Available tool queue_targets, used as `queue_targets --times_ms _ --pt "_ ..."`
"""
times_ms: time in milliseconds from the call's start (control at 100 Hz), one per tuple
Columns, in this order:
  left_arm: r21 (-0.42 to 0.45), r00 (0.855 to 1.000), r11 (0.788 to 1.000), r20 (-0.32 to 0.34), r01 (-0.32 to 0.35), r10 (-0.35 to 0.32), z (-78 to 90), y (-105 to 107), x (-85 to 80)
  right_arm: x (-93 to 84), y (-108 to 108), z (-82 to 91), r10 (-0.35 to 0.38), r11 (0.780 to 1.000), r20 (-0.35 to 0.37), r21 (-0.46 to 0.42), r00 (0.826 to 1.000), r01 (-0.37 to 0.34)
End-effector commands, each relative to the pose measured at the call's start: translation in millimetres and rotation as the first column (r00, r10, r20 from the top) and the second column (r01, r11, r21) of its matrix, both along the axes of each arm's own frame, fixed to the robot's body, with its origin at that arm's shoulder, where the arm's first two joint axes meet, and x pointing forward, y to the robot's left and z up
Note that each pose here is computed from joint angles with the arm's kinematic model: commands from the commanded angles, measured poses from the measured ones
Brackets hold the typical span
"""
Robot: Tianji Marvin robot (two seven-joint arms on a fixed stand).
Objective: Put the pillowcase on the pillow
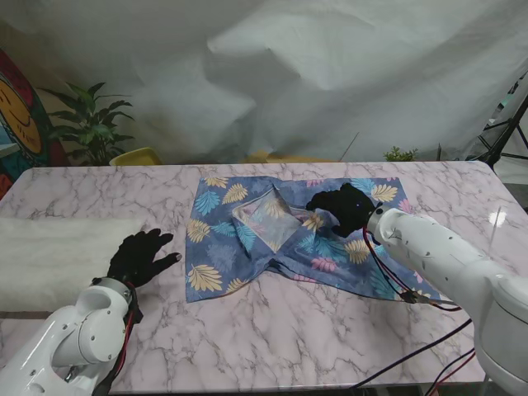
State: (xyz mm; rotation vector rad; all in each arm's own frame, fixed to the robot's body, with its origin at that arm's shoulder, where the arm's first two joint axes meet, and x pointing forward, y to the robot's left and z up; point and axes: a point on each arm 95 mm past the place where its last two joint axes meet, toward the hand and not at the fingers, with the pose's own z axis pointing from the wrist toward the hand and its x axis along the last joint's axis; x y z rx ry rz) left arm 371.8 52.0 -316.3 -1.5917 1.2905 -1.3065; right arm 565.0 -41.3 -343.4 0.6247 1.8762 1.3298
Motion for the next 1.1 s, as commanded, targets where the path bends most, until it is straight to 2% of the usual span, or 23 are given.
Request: queue_targets --times_ms 0,200,450,660,840,1090 --pt "-0.002 1.000 1.000 -0.019 0.009 -0.009 -2.8 -1.8 -0.1 5.4 18.4 6.0 0.028 1.000 -0.005 0.011 1.000 -0.028" --pt "-0.003 1.000 1.000 -0.021 0.019 -0.019 -3.9 -3.1 1.9 12.1 34.9 5.1 0.071 0.997 -0.045 -0.028 0.996 -0.072" --pt "-0.003 1.000 1.000 -0.023 0.017 -0.017 -4.1 -2.4 2.4 5.6 38.4 -9.3 0.102 0.987 -0.117 -0.109 0.988 -0.114" --pt "-0.003 0.999 1.000 -0.027 0.018 -0.018 -4.2 -3.5 3.2 -2.7 36.9 -22.4 0.100 0.988 -0.174 -0.097 0.980 -0.118" --pt "-0.007 1.000 1.000 -0.025 0.016 -0.016 -4.7 -3.1 4.0 -7.6 37.4 -28.9 0.098 0.991 -0.185 -0.069 0.978 -0.112" --pt "-0.023 1.000 1.000 -0.026 0.005 -0.005 -7.5 0.7 7.0 -10.8 36.0 -30.5 0.080 0.997 -0.135 -0.003 0.988 -0.081"
